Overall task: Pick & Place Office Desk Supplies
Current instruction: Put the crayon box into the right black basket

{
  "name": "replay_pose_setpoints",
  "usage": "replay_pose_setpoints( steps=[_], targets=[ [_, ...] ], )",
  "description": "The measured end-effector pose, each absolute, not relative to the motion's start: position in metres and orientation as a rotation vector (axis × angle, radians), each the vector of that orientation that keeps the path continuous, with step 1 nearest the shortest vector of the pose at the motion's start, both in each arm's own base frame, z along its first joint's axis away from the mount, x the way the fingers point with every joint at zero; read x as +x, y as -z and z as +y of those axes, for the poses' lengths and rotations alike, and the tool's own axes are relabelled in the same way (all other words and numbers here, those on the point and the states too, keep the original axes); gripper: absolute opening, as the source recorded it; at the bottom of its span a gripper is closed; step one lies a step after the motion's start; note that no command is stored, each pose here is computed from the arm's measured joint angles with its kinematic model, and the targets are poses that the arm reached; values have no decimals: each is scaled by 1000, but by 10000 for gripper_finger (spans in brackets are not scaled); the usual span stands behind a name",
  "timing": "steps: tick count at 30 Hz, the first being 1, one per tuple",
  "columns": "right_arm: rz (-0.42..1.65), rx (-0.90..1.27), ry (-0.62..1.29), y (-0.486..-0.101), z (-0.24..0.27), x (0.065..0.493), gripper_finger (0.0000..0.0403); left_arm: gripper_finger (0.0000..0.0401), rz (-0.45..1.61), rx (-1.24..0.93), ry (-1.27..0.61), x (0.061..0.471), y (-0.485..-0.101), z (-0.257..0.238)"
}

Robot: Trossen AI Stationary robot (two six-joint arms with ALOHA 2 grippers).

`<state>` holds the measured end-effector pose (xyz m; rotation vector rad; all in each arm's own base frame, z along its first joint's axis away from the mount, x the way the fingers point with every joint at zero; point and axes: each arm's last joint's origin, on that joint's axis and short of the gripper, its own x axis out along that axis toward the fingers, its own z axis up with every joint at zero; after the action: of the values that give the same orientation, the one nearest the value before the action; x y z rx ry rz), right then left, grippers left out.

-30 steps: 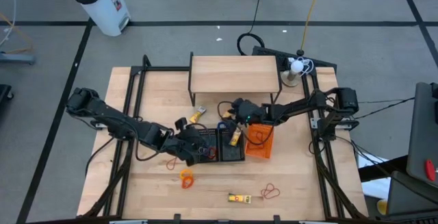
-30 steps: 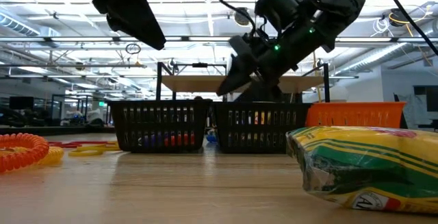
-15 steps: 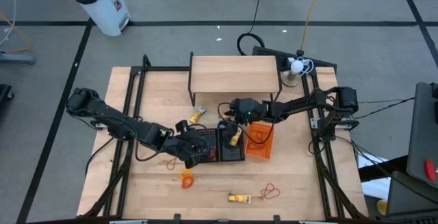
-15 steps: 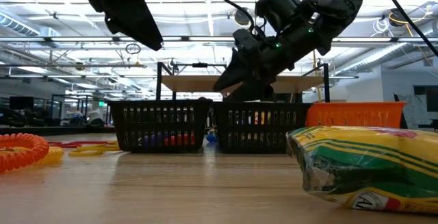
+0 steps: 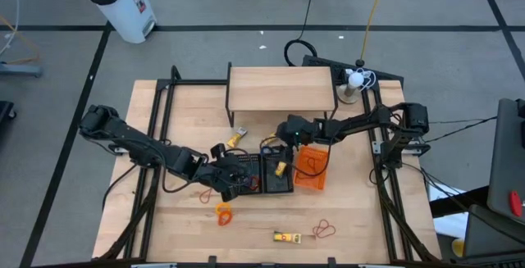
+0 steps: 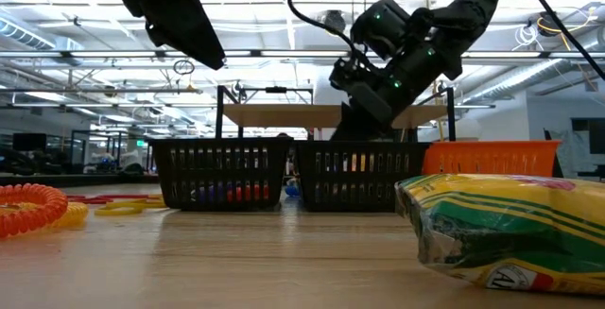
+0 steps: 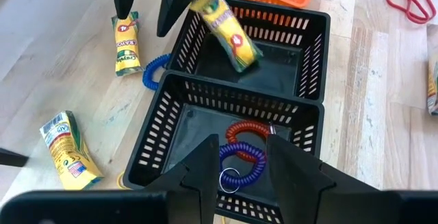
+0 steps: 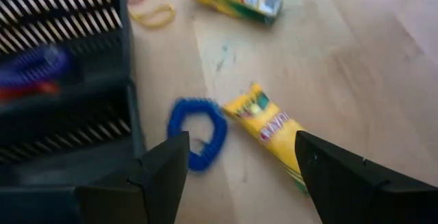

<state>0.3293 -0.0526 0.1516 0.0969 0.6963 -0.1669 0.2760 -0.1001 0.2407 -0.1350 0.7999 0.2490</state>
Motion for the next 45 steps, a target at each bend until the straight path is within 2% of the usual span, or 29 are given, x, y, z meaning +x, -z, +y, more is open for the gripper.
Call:
replay_pose_setpoints(
  steps=[21,30,39,45],
  targets=[
    [694,15,189,-152,-74,326,254,122,800,-127,-246,276,-241,-100],
    [702,14,138,-153,-73,327,254,122,801,-117,-244,276,-241,-100],
    [663,-14,98,-174,-63,343,254,122,800,-114,-246,276,-241,-99],
    [658,2,125,-176,-53,346,254,122,800,-114,-245,276,-241,-100]
  ],
)
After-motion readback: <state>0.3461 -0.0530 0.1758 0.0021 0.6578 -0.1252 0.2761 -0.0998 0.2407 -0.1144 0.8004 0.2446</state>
